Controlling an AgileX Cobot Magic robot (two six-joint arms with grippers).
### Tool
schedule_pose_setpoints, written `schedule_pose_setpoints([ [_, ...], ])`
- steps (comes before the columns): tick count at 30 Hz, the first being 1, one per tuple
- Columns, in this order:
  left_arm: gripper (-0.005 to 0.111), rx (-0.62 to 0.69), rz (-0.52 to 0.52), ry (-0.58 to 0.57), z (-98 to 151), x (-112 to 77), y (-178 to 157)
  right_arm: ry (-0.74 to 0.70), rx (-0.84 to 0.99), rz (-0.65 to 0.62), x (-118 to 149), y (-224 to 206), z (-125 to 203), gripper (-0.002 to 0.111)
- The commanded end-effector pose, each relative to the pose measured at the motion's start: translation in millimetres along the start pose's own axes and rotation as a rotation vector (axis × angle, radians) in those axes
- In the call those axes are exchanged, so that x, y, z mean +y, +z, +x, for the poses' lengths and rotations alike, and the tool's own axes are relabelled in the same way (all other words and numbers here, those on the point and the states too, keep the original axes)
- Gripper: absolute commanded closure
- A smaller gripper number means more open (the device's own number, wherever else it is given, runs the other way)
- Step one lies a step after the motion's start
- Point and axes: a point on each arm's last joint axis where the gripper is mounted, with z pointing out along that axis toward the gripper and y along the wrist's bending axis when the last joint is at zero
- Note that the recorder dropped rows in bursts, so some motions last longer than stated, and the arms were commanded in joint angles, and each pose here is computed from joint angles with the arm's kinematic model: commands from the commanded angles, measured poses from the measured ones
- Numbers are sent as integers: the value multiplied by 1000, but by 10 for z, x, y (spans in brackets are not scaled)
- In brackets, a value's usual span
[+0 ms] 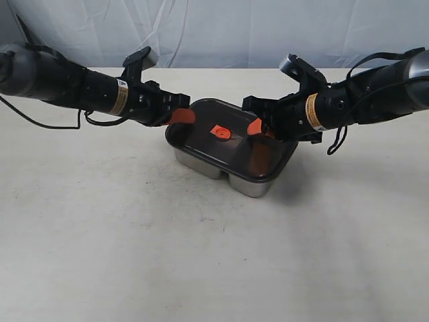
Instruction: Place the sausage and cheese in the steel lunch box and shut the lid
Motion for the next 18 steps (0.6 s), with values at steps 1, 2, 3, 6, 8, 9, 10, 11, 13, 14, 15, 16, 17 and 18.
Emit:
schedule_pose_setpoints([
  [1,107,47,-65,-13,142,174,130,-26,118,91,-248,201,278,109],
  [2,107,57,-63,-20,171,198,156,-26,118,91,-248,201,278,109],
  [3,107,65,-53,-23,186,200,167,-26,118,91,-248,201,278,109],
  [6,107,70,-23,40,173,163,146,-31,102,102,-242,179,253,109],
  [8,107,54,-2,113,111,103,71,-43,71,106,-195,113,195,109],
  [9,107,37,-3,135,60,68,12,-49,56,104,-165,75,165,109],
  [10,107,14,-9,154,-3,32,-61,-58,35,100,-120,19,124,109],
  [11,107,-12,-20,167,-71,-3,-142,-69,8,99,-70,-50,75,109],
  [13,107,-64,-38,190,-200,-82,-312,-95,-46,82,56,-212,-21,109],
  [14,107,-93,-50,207,-266,-129,-416,-120,-75,70,130,-307,-70,109],
  [15,107,-116,-65,225,-307,-165,-498,-143,-98,61,190,-388,-107,109],
  [16,107,-145,-89,246,-348,-221,-600,-170,-127,50,263,-488,-149,109],
  [17,107,-172,-126,262,-372,-271,-698,-193,-157,37,341,-595,-187,109],
  [18,107,-191,-151,269,-374,-312,-777,-208,-181,28,398,-679,-214,109],
])
